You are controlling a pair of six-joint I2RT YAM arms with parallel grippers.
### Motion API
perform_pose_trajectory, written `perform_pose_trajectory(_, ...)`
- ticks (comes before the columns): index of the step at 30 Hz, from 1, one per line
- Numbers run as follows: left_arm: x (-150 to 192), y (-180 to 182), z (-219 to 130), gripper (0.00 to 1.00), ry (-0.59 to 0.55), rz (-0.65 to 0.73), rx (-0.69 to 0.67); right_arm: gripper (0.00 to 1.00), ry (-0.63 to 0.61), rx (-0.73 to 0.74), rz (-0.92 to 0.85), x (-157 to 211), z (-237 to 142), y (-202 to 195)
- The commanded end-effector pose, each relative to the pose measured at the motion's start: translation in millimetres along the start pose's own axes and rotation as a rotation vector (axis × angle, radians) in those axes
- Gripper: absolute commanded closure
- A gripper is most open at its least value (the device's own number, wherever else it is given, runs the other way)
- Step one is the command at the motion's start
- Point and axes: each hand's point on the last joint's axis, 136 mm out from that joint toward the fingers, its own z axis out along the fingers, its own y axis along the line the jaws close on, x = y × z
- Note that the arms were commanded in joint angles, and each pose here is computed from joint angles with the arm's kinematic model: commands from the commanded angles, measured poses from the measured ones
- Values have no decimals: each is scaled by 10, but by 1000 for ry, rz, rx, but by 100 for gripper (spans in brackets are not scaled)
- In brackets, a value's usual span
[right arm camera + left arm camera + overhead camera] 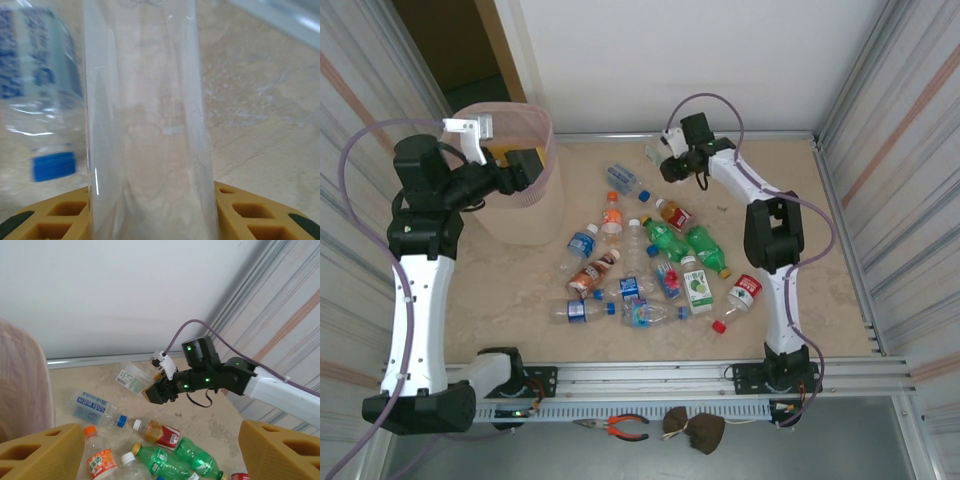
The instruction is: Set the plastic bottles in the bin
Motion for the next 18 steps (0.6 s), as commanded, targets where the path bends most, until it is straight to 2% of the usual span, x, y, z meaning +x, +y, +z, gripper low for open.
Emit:
perform_pose_trajectory(1,-206,-262,-68,19,-95,47,99,56,-150,-44,36,-444,-646,82)
perform_pose_trajectory(6,-291,-497,-31,19,-148,121,177,55,-279,-139,82,-686,-1218,266)
perform_pose_trajectory(7,-303,-558,-24,19,-157,141,198,55,-276,-161,96,-627,-1259,310)
perform_pose_trajectory(18,-427,-1342,121,17,-236,317,442,54,-553,-380,113,-858,-2644,792)
